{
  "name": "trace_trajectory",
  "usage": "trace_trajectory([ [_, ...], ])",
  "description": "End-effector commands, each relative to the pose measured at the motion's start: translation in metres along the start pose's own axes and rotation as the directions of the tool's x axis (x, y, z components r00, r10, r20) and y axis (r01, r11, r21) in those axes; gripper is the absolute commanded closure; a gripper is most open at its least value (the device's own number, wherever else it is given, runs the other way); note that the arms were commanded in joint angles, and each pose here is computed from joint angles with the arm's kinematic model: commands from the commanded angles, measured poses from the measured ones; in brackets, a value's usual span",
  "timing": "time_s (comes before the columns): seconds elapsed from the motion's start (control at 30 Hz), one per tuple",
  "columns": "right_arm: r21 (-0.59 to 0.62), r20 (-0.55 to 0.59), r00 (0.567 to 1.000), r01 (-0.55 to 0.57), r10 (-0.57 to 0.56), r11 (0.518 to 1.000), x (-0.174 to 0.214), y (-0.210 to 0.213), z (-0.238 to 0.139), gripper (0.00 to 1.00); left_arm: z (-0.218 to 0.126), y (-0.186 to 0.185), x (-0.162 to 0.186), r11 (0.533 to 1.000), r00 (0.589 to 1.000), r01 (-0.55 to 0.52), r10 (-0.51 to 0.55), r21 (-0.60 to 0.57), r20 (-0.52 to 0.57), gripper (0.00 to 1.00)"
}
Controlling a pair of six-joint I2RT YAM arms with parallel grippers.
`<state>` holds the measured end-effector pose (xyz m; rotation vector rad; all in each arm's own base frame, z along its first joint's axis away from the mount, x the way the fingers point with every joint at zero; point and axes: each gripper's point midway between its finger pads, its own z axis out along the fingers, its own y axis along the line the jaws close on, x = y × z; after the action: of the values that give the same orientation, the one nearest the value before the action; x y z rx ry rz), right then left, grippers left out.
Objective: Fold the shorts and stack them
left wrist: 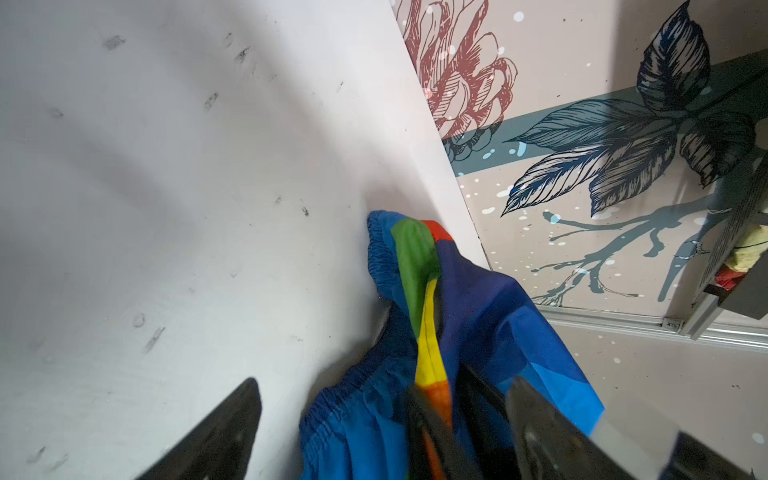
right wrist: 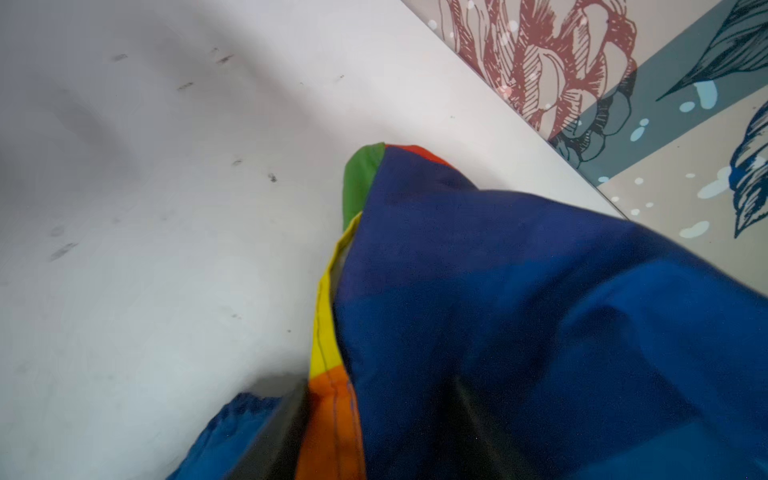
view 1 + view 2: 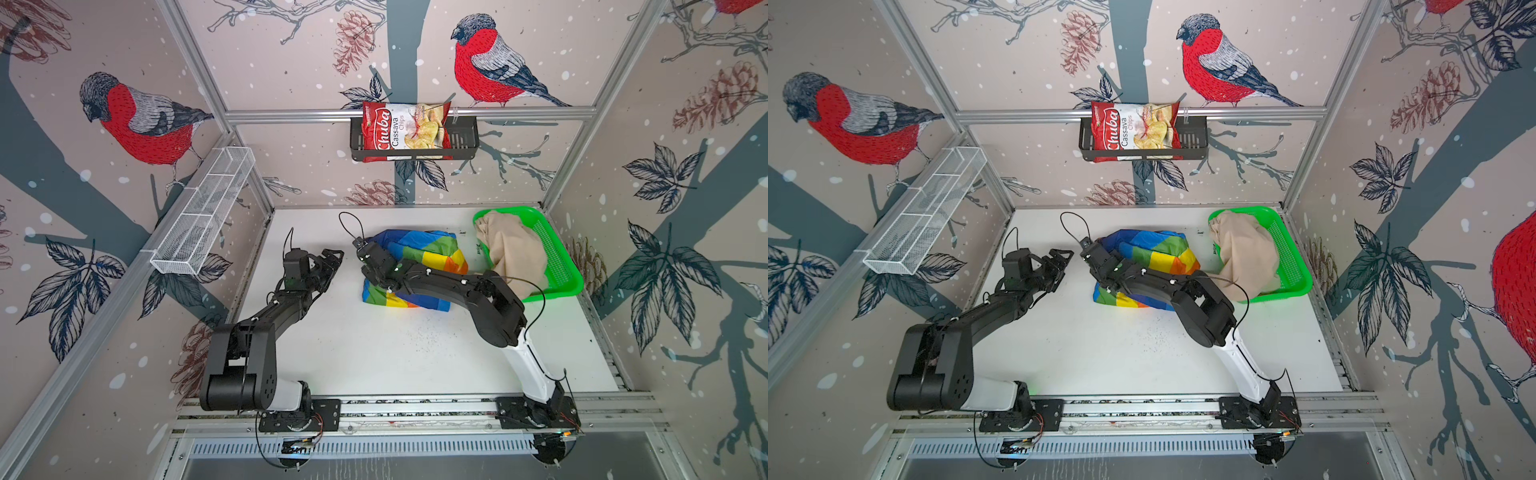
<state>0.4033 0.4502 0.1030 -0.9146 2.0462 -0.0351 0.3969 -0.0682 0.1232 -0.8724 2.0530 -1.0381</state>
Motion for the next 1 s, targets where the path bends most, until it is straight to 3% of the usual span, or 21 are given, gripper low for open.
trace_trajectory([
  [0.0, -0.032, 0.053, 0.994, -0.089, 0.091, 0.995, -0.026, -0.022, -0.020, 1.00, -0.001, -0.009, 0.002, 0.999, 0.999, -0.027, 0.028, 0.046, -0.015, 0.11],
  [0.2, -0.211, 0.213, 0.959, -0.142, 0.187, 0.967, -0.075, -0.043, -0.110, 1.00, -0.001, -0.029, -0.002, 0.991, 0.998, -0.063, 0.065, 0.115, -0.012, 0.11],
  [0.33, -0.398, 0.251, 0.917, -0.194, 0.310, 0.897, -0.082, -0.046, -0.173, 1.00, -0.003, -0.062, 0.003, 0.968, 0.998, -0.049, 0.060, 0.248, -0.036, 0.10],
  [0.43, -0.464, 0.280, 0.873, -0.240, 0.399, 0.853, -0.069, -0.058, -0.209, 1.00, -0.005, -0.089, 0.012, 0.949, 0.993, -0.091, 0.107, 0.301, -0.039, 0.04],
  [0.57, -0.443, 0.233, 0.841, -0.356, 0.489, 0.823, -0.020, -0.075, -0.219, 1.00, -0.012, -0.113, 0.019, 0.932, 0.990, -0.114, 0.135, 0.345, -0.038, 0.02],
  [0.7, -0.467, 0.135, 0.808, -0.458, 0.573, 0.756, 0.032, -0.073, -0.216, 1.00, -0.028, -0.126, 0.027, 0.915, 0.989, -0.115, 0.141, 0.387, -0.040, 0.02],
  [0.97, -0.516, -0.014, 0.776, -0.545, 0.630, 0.660, 0.089, -0.036, -0.200, 1.00, -0.032, -0.107, 0.081, 0.943, 0.971, -0.122, 0.178, 0.311, -0.161, 0.02],
])
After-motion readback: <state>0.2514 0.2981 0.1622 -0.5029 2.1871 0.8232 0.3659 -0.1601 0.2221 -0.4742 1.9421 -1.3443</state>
